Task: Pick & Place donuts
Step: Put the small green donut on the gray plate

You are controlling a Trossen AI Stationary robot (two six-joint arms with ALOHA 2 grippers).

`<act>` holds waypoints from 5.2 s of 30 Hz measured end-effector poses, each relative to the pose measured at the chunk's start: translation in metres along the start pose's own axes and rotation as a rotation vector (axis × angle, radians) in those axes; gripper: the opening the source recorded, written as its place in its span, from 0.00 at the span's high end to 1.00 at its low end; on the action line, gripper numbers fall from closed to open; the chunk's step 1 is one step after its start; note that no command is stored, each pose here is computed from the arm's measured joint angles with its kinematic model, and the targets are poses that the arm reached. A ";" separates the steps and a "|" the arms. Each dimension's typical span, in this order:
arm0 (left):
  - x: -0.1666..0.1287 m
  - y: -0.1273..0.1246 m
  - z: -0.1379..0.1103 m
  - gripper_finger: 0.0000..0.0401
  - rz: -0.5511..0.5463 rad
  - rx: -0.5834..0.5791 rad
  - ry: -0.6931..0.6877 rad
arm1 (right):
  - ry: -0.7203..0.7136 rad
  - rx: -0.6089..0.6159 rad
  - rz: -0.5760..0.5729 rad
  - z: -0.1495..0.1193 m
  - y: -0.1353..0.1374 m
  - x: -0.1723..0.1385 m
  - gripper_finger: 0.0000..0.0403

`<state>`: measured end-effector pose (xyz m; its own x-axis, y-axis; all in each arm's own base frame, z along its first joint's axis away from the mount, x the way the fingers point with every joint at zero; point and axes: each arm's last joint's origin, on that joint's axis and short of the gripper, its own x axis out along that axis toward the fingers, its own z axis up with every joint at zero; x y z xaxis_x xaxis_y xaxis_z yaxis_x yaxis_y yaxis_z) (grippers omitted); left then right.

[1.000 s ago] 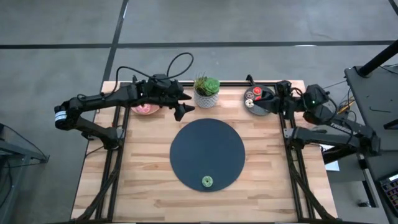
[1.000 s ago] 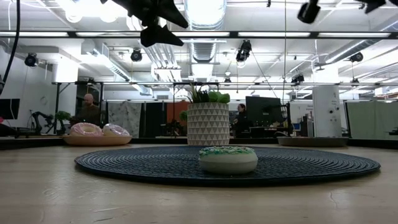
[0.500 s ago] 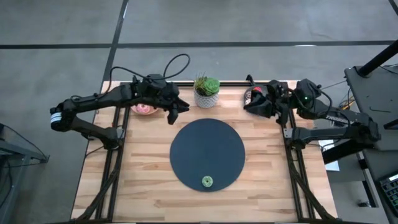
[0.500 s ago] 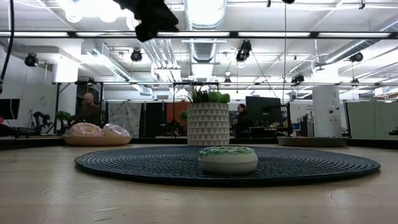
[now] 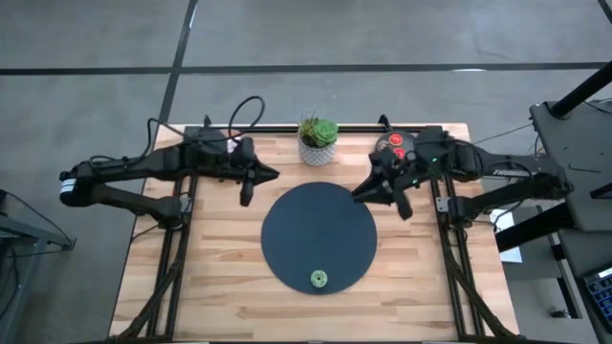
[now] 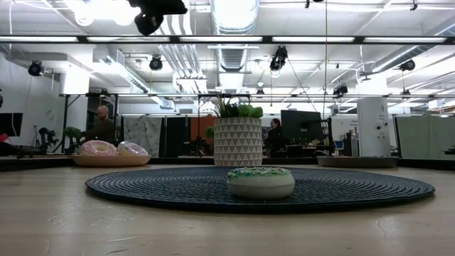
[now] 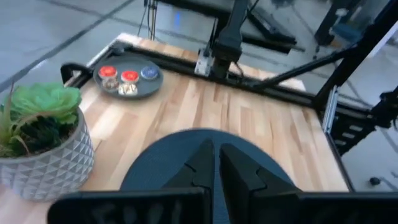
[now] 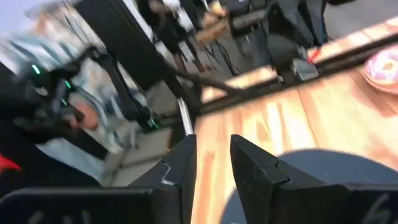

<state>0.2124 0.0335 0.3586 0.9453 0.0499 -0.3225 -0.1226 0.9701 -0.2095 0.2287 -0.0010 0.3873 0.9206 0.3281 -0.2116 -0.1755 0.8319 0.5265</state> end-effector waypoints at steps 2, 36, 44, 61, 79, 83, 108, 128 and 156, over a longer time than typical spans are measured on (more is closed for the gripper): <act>-0.003 0.000 -0.006 1.00 -0.011 0.000 -0.036 | 0.057 -0.024 -0.044 0.001 0.007 0.009 0.77; -0.018 0.003 -0.032 1.00 -0.010 0.036 -0.063 | 0.827 -0.131 -0.141 -0.034 0.047 0.149 0.48; -0.018 0.003 -0.032 1.00 -0.011 0.037 -0.064 | 0.886 -0.227 -0.189 -0.047 0.055 0.175 0.30; -0.018 0.003 -0.034 1.00 -0.010 0.033 -0.038 | 1.037 -0.351 -0.162 -0.108 0.054 0.240 0.29; -0.018 0.004 -0.035 1.00 -0.004 0.039 -0.031 | 1.043 -0.394 -0.296 -0.141 0.029 0.259 0.31; -0.017 0.004 -0.037 1.00 -0.001 0.056 -0.012 | 1.010 -0.365 -0.306 -0.154 0.021 0.264 0.32; -0.011 0.008 -0.054 1.00 0.009 0.052 0.051 | 1.014 -0.391 -0.302 -0.198 -0.005 0.267 0.33; -0.011 0.008 -0.054 1.00 0.009 0.050 0.052 | 0.982 -0.426 -0.319 -0.209 -0.008 0.267 0.33; -0.011 0.008 -0.054 1.00 0.009 0.051 0.052 | 0.996 -0.438 -0.317 -0.216 -0.013 0.265 0.45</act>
<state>0.1845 0.0277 0.3108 0.9270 0.0472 -0.3721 -0.1141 0.9805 -0.1600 0.4002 0.1718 0.1462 0.2924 0.1221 -0.9485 -0.2709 0.9618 0.0403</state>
